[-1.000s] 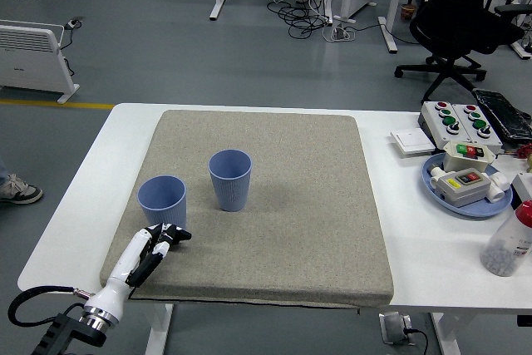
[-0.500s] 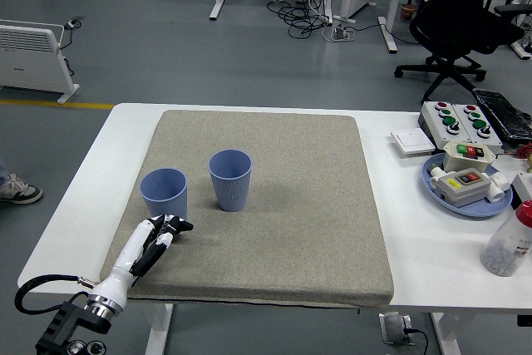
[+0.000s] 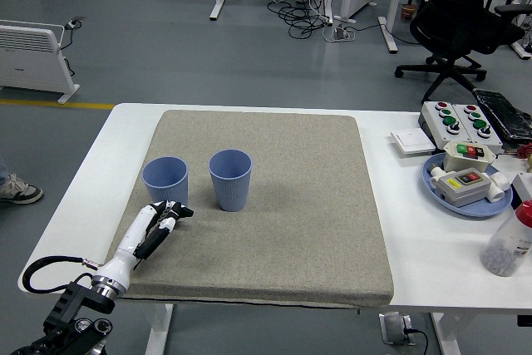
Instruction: Push cup pick cup insert cup
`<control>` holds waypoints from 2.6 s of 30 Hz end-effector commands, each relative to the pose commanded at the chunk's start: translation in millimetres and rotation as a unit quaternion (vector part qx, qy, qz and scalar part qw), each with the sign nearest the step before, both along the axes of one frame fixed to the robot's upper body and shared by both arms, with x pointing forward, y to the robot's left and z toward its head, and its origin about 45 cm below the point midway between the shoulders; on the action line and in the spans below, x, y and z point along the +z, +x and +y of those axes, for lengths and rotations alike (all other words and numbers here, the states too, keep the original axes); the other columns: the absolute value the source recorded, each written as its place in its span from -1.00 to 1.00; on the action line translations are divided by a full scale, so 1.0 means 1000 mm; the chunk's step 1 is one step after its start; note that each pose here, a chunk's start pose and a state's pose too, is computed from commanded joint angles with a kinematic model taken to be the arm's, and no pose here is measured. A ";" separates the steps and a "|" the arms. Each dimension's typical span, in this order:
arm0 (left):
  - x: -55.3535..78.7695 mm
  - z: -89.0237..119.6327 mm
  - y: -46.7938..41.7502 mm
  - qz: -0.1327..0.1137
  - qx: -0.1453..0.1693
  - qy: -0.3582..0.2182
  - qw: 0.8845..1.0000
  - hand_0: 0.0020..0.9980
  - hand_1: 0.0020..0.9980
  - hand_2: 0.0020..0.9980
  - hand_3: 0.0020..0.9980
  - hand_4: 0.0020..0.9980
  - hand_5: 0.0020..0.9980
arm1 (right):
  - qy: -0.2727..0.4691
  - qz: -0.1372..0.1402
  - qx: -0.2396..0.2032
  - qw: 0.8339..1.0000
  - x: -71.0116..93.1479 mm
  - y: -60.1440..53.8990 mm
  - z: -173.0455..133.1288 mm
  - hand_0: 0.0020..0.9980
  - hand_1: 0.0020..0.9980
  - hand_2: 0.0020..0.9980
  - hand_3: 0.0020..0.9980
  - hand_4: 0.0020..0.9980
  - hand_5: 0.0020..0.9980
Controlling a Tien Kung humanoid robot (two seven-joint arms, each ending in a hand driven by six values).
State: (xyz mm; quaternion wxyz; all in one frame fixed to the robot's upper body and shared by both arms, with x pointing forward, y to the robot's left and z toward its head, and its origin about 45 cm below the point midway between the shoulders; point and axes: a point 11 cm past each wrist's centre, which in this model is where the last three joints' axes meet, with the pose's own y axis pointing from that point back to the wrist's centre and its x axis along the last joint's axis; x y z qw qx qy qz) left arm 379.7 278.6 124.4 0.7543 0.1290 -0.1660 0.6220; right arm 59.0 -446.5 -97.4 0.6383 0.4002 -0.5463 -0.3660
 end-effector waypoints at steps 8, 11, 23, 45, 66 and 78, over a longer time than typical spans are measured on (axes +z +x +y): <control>0.007 -0.004 0.0140 -0.007 -0.006 0.005 1.000 0.41 0.38 0.25 0.11 0.03 1.00 | 0.000 0.001 0.000 1.000 0.000 -0.001 0.000 0.42 0.21 0.37 0.23 -0.62 0.07; 0.007 -0.004 0.0181 -0.006 -0.004 0.007 1.000 0.42 0.38 0.26 0.11 0.01 1.00 | 0.000 0.001 0.001 1.000 0.000 -0.001 0.000 0.42 0.21 0.37 0.23 -0.62 0.07; 0.005 0.005 0.0305 0.005 0.009 0.017 1.000 0.43 0.38 0.26 0.12 0.01 1.00 | 0.001 0.008 0.001 1.000 -0.001 -0.007 0.001 0.42 0.21 0.37 0.23 -0.61 0.07; 0.037 0.019 0.0179 -0.073 0.024 0.009 0.997 -0.11 0.21 0.19 0.11 0.35 1.00 | 0.002 0.006 -0.001 1.000 -0.002 -0.007 0.001 0.42 0.21 0.38 0.24 -0.62 0.07; 0.165 -0.053 0.0693 -0.148 -0.100 0.301 0.937 0.63 0.77 0.86 0.88 0.87 0.48 | 0.002 0.006 -0.001 1.000 -0.001 -0.006 0.000 0.42 0.21 0.37 0.23 -0.62 0.07; 0.137 -0.071 0.1008 -0.068 -0.141 0.497 0.853 0.91 0.95 1.00 1.00 0.98 0.26 | 0.002 0.012 0.001 1.000 -0.001 -0.009 0.000 0.42 0.21 0.38 0.24 -0.62 0.07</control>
